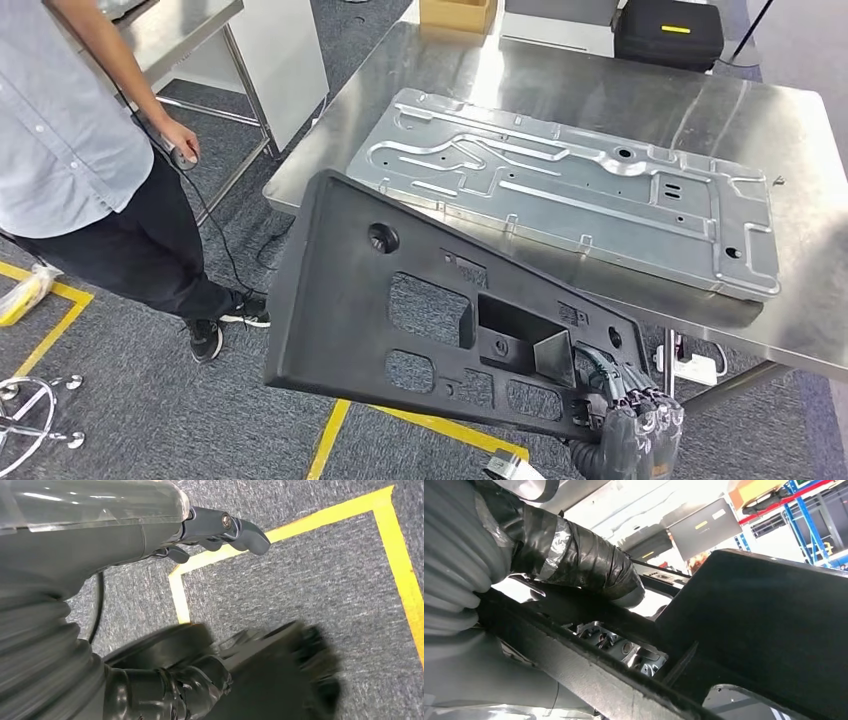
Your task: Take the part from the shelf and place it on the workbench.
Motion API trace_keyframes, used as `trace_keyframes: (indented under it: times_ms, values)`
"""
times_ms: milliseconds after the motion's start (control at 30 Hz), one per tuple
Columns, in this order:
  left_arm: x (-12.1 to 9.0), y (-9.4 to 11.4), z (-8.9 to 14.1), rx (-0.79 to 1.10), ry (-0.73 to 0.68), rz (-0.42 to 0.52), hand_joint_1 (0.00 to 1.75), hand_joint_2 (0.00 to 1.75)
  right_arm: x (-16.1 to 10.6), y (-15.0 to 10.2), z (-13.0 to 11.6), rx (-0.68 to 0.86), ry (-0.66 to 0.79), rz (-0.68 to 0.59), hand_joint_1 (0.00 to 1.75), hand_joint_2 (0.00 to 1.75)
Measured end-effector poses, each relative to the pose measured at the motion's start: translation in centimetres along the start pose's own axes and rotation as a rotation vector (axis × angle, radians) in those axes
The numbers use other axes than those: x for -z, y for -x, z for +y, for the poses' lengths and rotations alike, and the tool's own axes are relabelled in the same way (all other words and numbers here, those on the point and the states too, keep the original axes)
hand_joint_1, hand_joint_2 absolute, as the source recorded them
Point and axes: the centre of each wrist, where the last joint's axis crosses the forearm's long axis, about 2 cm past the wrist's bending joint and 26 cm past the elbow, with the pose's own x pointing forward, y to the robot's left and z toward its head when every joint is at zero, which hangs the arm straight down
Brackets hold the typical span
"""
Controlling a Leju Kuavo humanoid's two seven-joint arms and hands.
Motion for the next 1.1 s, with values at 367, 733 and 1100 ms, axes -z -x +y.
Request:
trace_keyframes:
  times_ms: [367,733,1100]
  values:
    - [0.0,-0.1,-0.1,0.014,0.012,-0.002,0.0,1.75,1.7,0.6,-0.7,-0.04,0.06,-0.036,1.75,1.75]
    - [0.0,-0.2,-0.2,0.014,0.017,-0.006,0.0,1.75,2.2,1.3,-1.2,-0.071,0.082,-0.041,1.75,1.75]
    - [0.1,-0.4,-0.2,0.026,0.018,-0.011,0.0,1.75,4.3,2.5,-1.4,-0.108,0.132,-0.026,1.75,1.75]
